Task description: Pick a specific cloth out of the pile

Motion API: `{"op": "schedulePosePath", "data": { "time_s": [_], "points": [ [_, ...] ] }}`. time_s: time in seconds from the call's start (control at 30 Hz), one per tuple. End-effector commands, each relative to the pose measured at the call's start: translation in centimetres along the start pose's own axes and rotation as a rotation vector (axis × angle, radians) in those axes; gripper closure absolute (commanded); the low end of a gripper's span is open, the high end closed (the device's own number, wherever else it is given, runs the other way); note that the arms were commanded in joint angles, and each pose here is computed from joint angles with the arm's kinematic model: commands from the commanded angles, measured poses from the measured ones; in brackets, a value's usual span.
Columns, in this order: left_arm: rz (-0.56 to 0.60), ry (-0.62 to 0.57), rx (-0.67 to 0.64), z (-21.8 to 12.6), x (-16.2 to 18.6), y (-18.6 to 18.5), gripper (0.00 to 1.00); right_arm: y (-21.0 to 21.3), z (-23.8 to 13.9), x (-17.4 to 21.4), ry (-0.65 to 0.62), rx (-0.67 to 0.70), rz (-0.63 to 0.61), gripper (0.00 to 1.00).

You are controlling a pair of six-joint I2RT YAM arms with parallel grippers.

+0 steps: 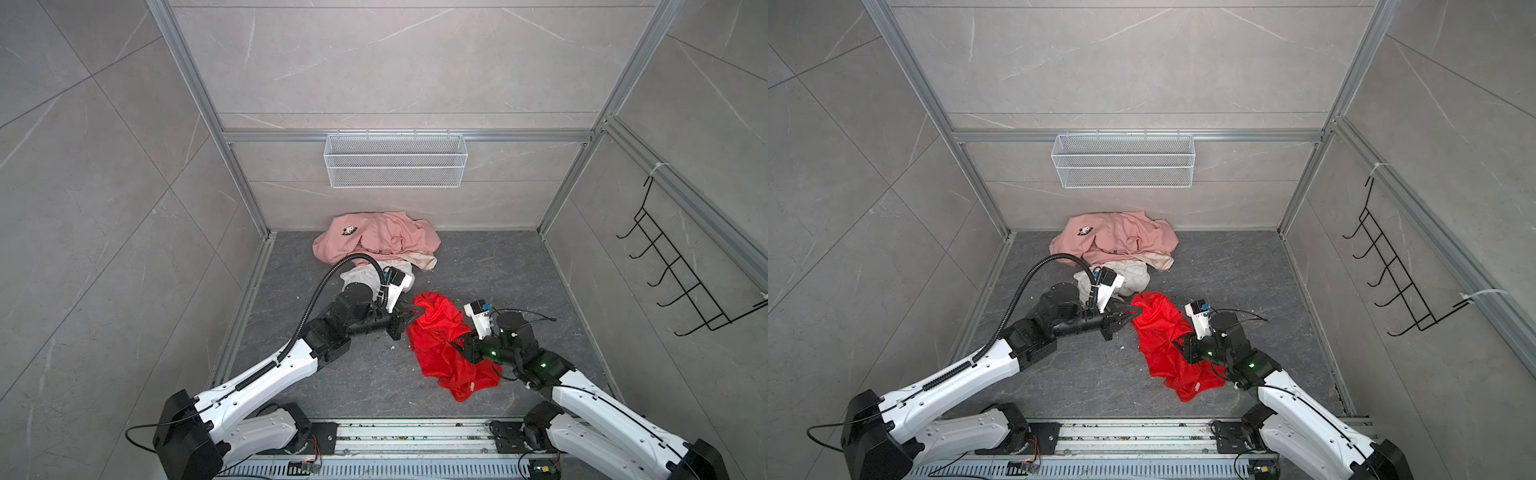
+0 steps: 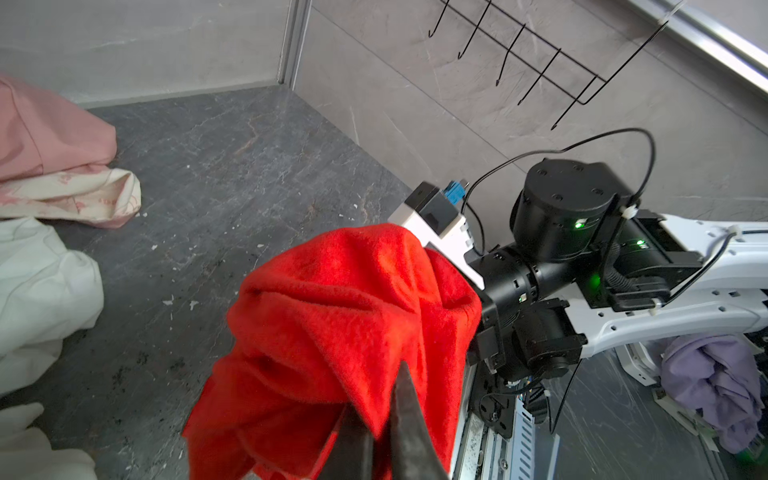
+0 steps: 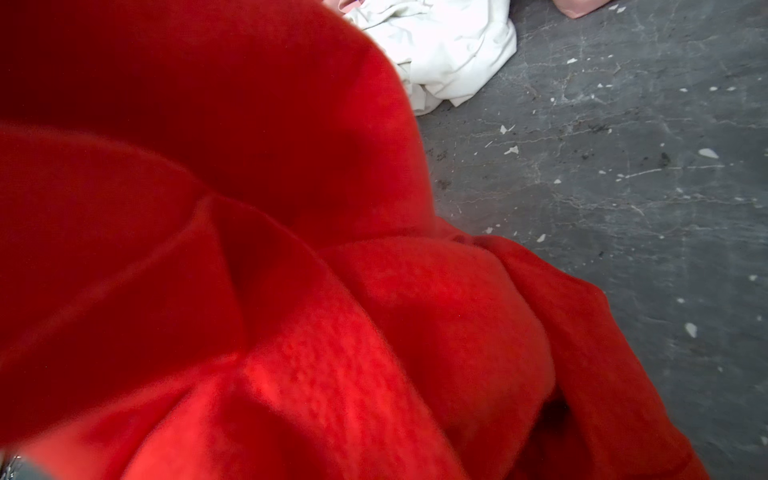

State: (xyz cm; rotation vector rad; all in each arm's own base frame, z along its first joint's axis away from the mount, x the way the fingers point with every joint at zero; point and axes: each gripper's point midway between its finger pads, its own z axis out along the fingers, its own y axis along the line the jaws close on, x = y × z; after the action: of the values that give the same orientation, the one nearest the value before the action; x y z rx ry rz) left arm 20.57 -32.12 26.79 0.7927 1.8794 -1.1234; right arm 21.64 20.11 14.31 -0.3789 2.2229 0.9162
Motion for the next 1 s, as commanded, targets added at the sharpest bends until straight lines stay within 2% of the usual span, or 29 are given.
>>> {"op": "schedulePosePath", "data": {
  "time_s": [0.0,0.2,0.63,0.73,0.8,0.87,0.97],
  "points": [
    [0.012,-0.008,-0.024,-0.4,0.5,0.4,1.0,0.0,-0.1,0.7,0.017,-0.005,0.025,0.74],
    [-0.005,0.035,-0.098,-0.1,3.6,2.6,1.0,-0.2,0.1,1.5,0.05,0.0,0.031,0.74],
    [-0.064,0.117,-0.136,0.7,8.5,4.7,1.0,-0.9,-0.5,1.6,0.044,0.049,0.027,0.72],
    [-0.071,0.128,-0.141,0.8,9.2,5.0,1.0,-0.7,-1.2,1.0,0.031,0.065,0.009,0.65],
    [-0.071,0.132,-0.145,0.9,9.5,5.2,1.0,-0.6,-1.8,0.5,0.02,0.076,-0.001,0.55],
    [-0.062,0.135,-0.147,0.9,9.6,5.2,1.0,-0.4,-2.3,0.1,0.01,0.086,-0.013,0.5],
    [-0.052,0.14,-0.153,0.8,9.8,5.4,1.0,-0.2,-3.6,-0.9,-0.016,0.111,-0.043,0.48]
  ]
}}
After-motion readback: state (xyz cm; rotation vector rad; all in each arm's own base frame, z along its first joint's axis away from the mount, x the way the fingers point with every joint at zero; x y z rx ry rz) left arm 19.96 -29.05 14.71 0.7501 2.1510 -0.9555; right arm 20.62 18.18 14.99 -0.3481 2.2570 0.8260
